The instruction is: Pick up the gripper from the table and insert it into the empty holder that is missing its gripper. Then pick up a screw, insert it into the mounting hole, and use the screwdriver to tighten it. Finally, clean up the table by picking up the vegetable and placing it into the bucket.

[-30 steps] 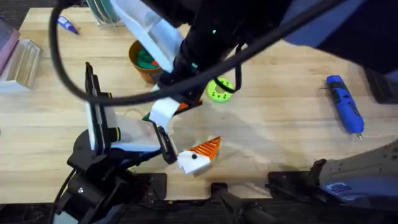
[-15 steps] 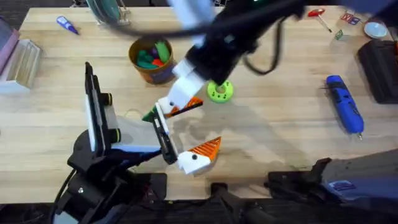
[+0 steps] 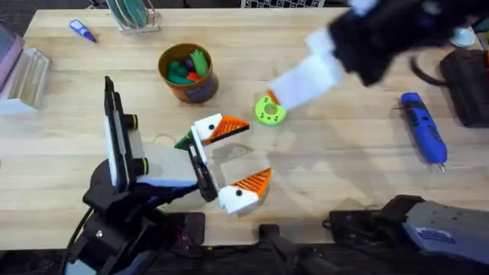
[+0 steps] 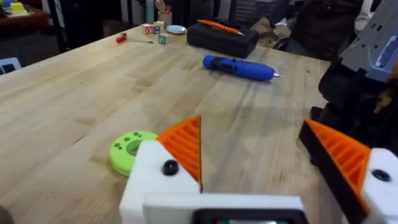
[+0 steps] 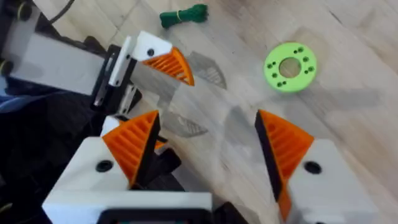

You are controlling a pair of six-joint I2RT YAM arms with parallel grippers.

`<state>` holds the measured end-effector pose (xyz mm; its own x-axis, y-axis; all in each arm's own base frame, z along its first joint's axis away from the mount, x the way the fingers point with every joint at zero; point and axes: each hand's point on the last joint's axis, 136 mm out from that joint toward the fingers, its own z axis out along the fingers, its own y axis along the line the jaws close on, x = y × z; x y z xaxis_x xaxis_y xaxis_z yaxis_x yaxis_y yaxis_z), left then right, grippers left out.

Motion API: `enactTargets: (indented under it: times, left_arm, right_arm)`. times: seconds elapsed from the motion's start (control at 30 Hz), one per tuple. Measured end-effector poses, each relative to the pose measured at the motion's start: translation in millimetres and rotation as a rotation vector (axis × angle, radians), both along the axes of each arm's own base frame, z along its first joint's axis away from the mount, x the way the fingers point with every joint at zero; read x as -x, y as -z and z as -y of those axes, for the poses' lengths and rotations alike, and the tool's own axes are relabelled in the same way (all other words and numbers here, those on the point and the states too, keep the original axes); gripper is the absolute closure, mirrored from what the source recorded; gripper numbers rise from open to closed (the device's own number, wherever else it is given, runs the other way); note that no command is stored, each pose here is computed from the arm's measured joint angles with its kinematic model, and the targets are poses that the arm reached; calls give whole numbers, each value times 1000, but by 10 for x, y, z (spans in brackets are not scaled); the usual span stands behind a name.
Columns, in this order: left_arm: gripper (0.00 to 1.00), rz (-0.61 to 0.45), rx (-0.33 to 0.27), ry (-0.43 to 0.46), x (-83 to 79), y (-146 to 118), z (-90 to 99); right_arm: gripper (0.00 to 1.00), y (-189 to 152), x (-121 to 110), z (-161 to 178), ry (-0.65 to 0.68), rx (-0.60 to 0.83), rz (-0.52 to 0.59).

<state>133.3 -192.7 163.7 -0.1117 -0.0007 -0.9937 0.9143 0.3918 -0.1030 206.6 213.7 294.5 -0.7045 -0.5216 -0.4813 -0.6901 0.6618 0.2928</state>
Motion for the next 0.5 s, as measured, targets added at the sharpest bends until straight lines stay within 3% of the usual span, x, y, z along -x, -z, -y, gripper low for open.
enactTargets:
  times: [0.3,0.5]
  left_arm:
    - [15,0,0,0,0,0,0]
    - [11,0,0,0,0,0,0]
  right_arm:
    - [64,223,484,306,24,-122,-101]
    - [63,355,634,245,-10,-221,-148]
